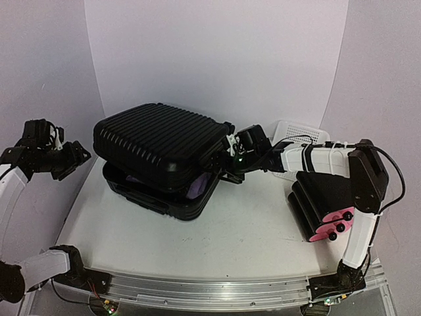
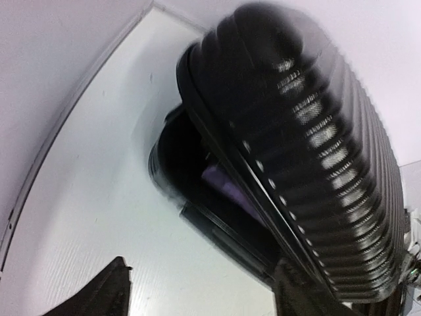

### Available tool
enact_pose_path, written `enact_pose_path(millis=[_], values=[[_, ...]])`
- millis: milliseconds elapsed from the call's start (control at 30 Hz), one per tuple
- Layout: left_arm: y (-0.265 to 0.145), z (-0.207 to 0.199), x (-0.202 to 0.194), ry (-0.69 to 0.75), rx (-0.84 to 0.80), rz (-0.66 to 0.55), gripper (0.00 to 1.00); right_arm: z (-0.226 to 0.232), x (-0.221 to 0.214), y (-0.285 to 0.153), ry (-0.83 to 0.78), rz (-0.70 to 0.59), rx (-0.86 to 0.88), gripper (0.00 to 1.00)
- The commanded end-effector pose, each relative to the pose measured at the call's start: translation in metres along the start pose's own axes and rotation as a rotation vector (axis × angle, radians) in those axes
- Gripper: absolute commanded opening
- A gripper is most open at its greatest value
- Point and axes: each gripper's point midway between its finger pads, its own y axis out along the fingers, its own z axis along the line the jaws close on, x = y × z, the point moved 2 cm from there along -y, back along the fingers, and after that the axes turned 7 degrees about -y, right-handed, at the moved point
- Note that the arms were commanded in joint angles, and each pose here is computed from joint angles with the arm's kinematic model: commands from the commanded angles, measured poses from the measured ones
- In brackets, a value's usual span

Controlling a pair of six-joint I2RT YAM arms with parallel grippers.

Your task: Open, take out, and arrange the luggage

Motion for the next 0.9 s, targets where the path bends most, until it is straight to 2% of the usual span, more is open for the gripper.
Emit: enact_pose_path(millis=[0,100,267,400,467,533,700,800,867], values=[[0.026,0.022,-0.027,-0.094,0.051,0.098,0.67,0.039,0.079,-0.026,-0.089,-0.248,0.092,0.88],[0.040,0.023,-0.039,-0.118,0.003,0.130,0.64,0.044,0.088,-0.030,-0.092,-0.269,0.101,0.88],[0.061,-0.003,-0.054,-0.147,-0.222,0.224,0.65,0.052,0.100,-0.035,-0.102,-0.295,0.111,0.88],[0.058,-0.016,-0.049,-0.104,-0.310,0.207,0.84,0.043,0.085,-0.040,-0.146,-0.218,0.040,0.88],[0.050,-0.028,-0.040,-0.039,-0.357,0.185,0.93,0.043,0.074,-0.047,-0.165,-0.174,0.029,0.89],[0.043,-0.038,-0.026,0.007,-0.368,0.154,0.98,0.034,0.060,-0.055,-0.164,-0.128,-0.026,0.93],[0.041,-0.055,0.022,0.098,-0.278,0.106,0.99,-0.002,0.018,-0.062,0.010,-0.025,-0.128,0.95],[0.046,-0.067,0.052,0.138,-0.248,0.079,1.00,-0.023,0.018,-0.061,0.136,-0.037,-0.157,0.96],[0.055,-0.072,0.068,0.152,-0.229,0.074,1.00,-0.037,0.028,-0.060,0.204,-0.069,-0.178,0.91]])
